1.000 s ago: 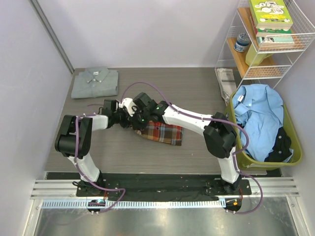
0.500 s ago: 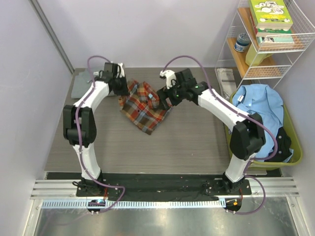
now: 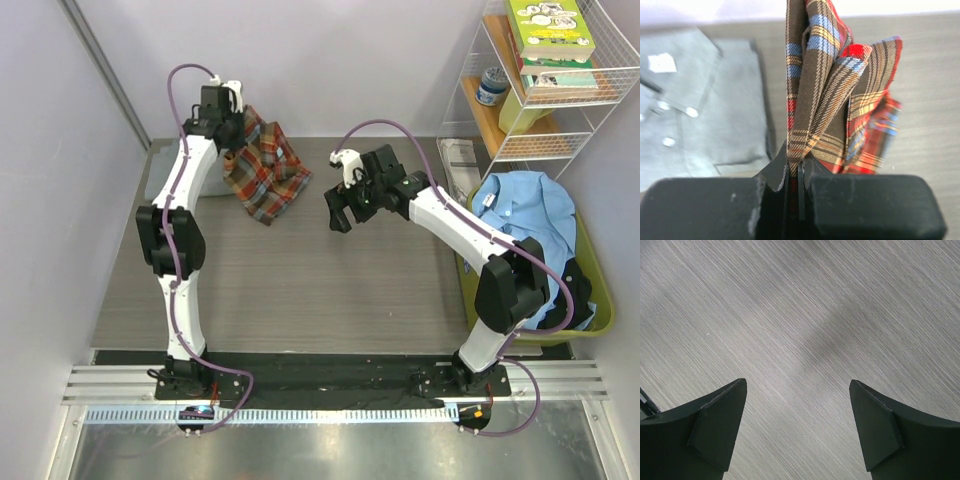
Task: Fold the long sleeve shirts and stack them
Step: Neatly place the folded shirt to the corner
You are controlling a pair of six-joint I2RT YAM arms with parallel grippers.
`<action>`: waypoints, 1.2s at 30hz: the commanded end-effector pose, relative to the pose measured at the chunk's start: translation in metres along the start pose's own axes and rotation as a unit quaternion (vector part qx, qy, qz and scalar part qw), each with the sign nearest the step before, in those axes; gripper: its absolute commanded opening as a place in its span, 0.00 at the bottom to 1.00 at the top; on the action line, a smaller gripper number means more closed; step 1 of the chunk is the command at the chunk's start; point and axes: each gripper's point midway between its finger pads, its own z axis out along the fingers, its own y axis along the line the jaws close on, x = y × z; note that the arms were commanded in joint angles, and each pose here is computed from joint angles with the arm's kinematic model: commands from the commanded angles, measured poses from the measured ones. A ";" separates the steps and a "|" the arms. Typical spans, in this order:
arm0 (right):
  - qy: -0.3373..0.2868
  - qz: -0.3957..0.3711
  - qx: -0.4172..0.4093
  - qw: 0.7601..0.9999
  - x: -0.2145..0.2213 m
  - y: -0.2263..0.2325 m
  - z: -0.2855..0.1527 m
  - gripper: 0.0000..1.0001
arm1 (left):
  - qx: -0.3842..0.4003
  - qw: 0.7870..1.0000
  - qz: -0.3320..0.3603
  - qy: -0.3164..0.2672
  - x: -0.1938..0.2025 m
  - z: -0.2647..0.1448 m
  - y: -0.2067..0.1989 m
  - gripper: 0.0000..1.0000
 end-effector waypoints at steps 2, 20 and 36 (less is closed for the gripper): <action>-0.023 -0.015 0.011 1.000 -0.012 0.000 -0.017 0.89 | -0.047 0.995 0.010 -0.092 -0.066 -0.029 0.020 0.00; -0.029 -0.017 0.018 0.999 -0.013 0.000 -0.024 0.89 | -0.060 0.982 -0.011 -0.181 -0.122 -0.077 0.020 0.00; -0.033 -0.019 0.019 0.999 -0.017 0.001 -0.027 0.89 | -0.074 0.973 -0.060 -0.209 -0.136 -0.109 0.017 0.00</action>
